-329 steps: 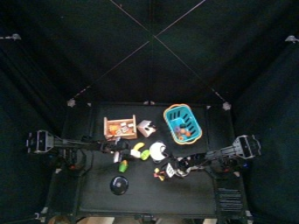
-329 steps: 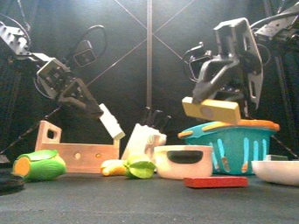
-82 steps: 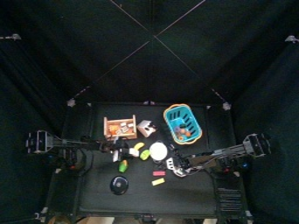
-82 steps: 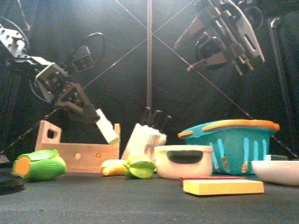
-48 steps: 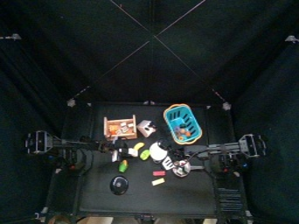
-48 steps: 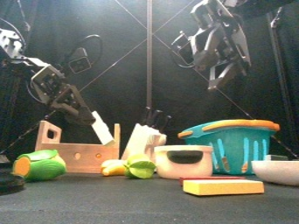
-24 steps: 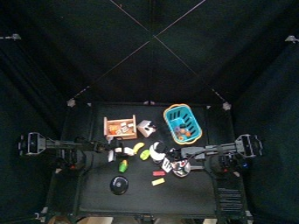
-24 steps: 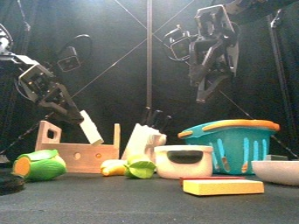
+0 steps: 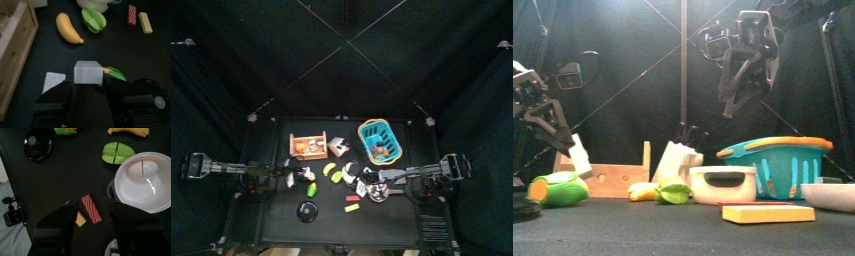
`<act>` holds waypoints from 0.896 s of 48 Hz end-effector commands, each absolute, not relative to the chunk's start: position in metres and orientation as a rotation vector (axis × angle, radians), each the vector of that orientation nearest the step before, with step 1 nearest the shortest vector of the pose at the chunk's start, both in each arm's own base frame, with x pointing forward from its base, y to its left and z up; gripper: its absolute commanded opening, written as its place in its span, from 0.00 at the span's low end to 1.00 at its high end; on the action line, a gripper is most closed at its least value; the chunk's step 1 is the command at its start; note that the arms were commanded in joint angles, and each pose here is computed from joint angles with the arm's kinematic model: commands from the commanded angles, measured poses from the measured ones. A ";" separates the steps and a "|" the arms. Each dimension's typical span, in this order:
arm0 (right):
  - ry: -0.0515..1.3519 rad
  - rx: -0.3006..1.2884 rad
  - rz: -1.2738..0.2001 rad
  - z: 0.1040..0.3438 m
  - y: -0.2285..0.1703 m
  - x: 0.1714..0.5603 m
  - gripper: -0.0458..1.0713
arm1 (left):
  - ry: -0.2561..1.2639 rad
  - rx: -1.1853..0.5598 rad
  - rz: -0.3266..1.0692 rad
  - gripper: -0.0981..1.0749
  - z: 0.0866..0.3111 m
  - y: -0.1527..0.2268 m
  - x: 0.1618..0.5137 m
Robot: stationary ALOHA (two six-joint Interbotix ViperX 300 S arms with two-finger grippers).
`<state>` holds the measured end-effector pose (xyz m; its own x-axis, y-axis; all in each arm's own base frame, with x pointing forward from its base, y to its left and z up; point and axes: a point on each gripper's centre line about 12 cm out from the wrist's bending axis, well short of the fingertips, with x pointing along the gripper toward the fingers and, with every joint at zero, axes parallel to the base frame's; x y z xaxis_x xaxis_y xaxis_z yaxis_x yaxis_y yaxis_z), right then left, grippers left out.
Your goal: Place egg near salmon and rice near rice
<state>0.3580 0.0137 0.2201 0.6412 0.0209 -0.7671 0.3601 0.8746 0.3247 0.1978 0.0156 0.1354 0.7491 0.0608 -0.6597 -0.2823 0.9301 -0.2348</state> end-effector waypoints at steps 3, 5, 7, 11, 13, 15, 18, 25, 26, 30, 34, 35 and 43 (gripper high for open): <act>0.837 0.483 -0.201 0.225 0.012 0.358 0.77 | 0.758 -0.335 0.222 0.57 0.130 0.017 0.193; 0.838 0.481 -0.200 0.224 0.012 0.358 0.77 | 0.765 -0.330 0.223 0.57 0.129 0.017 0.191; 0.841 0.482 -0.203 0.223 0.011 0.359 0.77 | 0.772 -0.325 0.225 0.57 0.128 0.018 0.191; 0.840 0.484 -0.205 0.222 0.011 0.360 0.77 | 0.775 -0.307 0.220 0.57 0.127 0.018 0.190; 0.848 0.483 -0.207 0.220 0.011 0.360 0.77 | 0.775 -0.295 0.216 0.57 0.127 0.018 0.190; 0.852 0.483 -0.210 0.219 0.010 0.361 0.77 | 0.782 -0.287 0.214 0.57 0.126 0.018 0.189; 0.856 0.483 -0.211 0.217 0.010 0.361 0.77 | 0.791 -0.279 0.211 0.57 0.124 0.017 0.188; 0.861 0.485 -0.212 0.215 0.011 0.362 0.77 | 0.826 -0.288 0.218 0.58 0.116 0.017 0.184; 0.861 0.485 -0.213 0.215 0.010 0.362 0.77 | 0.827 -0.291 0.219 0.58 0.116 0.017 0.184; 0.862 0.488 -0.214 0.216 0.010 0.362 0.77 | 0.844 -0.296 0.222 0.63 0.113 0.016 0.184; 0.862 0.488 -0.214 0.217 0.010 0.362 0.77 | 0.864 -0.295 0.222 0.70 0.109 0.016 0.184; 0.862 0.488 -0.214 0.217 0.010 0.362 0.77 | 0.869 -0.295 0.222 0.71 0.108 0.016 0.184; 0.866 0.491 -0.215 0.216 0.011 0.362 0.76 | 0.899 -0.295 0.228 0.78 0.103 0.016 0.184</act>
